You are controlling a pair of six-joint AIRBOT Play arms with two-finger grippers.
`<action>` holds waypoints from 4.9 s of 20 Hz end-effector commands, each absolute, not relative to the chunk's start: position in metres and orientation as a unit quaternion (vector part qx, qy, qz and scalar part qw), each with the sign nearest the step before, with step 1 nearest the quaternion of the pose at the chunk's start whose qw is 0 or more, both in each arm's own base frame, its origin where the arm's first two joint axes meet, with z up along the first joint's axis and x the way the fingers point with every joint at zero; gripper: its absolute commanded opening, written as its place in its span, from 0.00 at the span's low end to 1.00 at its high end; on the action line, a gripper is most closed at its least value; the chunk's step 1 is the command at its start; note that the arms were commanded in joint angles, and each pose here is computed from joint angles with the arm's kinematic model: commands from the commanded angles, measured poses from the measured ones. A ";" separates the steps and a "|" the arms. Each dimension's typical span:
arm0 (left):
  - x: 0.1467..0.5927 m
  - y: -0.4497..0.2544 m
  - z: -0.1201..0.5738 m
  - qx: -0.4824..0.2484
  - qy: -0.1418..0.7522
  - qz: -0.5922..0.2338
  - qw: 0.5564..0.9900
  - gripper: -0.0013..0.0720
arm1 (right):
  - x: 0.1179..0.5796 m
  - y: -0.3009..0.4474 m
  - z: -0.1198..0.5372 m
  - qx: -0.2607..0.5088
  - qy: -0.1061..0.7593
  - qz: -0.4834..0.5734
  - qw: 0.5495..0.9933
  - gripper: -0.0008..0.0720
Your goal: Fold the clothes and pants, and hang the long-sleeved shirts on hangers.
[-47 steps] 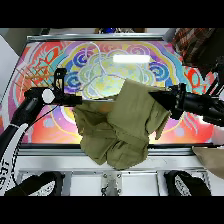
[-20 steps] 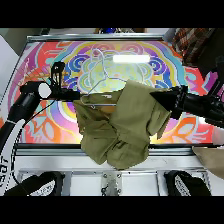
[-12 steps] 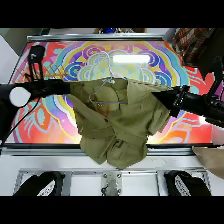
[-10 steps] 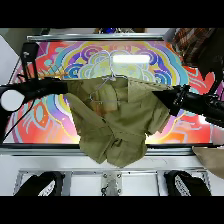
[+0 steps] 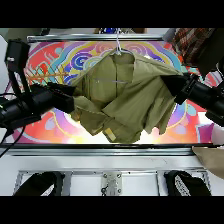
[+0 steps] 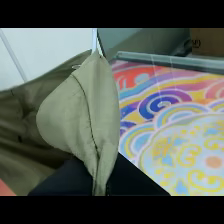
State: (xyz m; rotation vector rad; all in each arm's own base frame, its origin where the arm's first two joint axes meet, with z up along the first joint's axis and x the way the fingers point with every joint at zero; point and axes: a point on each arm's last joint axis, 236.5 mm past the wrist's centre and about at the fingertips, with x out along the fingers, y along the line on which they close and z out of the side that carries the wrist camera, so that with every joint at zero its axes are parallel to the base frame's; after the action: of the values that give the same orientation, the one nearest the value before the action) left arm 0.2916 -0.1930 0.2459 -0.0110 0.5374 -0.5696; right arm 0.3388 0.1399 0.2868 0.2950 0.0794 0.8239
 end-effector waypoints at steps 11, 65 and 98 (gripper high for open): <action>0.327 -0.248 0.247 -0.028 0.215 -0.311 0.925 0.82 | 0.319 0.139 0.342 0.114 -0.074 0.404 0.904 0.02; 0.327 -0.190 0.247 0.001 0.230 -0.259 0.938 0.04 | 0.134 -0.278 0.520 -0.129 -0.180 -0.596 0.771 0.02; 0.327 -0.190 0.247 0.030 0.224 -0.266 0.937 0.04 | 0.109 -0.323 0.452 -0.040 -0.072 -0.677 0.731 0.02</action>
State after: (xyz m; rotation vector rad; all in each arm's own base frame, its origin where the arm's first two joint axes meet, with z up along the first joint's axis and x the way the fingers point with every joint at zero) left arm 0.3270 -0.1901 0.2470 0.0596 0.4565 -0.5434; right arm 0.0989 -0.3205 0.4477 -0.0604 -0.1480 -1.5179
